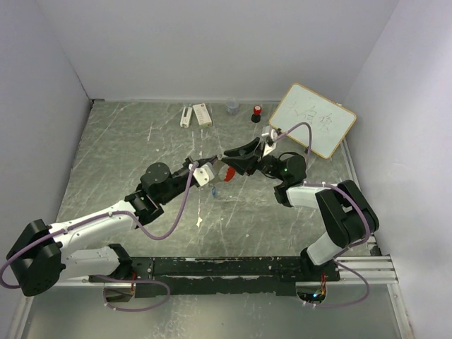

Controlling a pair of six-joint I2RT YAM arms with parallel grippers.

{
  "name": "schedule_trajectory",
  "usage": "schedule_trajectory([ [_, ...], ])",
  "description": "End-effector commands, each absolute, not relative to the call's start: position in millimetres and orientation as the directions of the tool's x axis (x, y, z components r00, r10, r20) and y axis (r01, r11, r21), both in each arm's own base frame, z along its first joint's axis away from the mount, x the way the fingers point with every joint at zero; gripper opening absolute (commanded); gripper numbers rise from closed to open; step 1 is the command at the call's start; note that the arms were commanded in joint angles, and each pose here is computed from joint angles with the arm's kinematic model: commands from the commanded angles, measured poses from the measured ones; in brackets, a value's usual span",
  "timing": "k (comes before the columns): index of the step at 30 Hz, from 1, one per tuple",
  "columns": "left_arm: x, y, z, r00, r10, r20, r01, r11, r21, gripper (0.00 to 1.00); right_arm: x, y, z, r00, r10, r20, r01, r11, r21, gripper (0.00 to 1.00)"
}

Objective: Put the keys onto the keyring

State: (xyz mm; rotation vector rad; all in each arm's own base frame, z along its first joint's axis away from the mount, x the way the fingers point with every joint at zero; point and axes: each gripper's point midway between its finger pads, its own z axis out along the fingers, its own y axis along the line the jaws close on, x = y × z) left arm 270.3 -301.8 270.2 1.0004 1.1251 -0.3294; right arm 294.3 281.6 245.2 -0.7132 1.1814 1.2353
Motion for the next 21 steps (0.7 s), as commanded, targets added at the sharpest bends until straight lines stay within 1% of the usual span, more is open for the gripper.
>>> schedule_trajectory([
  [1, 263.0, -307.3, 288.4, 0.469, 0.185, -0.864, 0.687, 0.539, 0.488, 0.07, 289.6, 280.9, 268.4, -0.021, 0.363, -0.932, -0.971, 0.213, 0.105, 0.33],
  [14, 260.6, -312.1, 290.6, 0.472, 0.165, -0.866, 0.701, 0.525, 0.483, 0.07, 293.4, 284.6, 263.3, -0.043, 0.361, -0.932, -0.973, 0.195, 0.120, 0.32],
  [21, 261.5, -313.0, 291.5, 0.473, 0.164, -0.866, 0.700, 0.526, 0.483, 0.07, 293.9, 286.2, 261.5, -0.054, 0.359, -0.932, -0.975, 0.181, 0.126, 0.22],
])
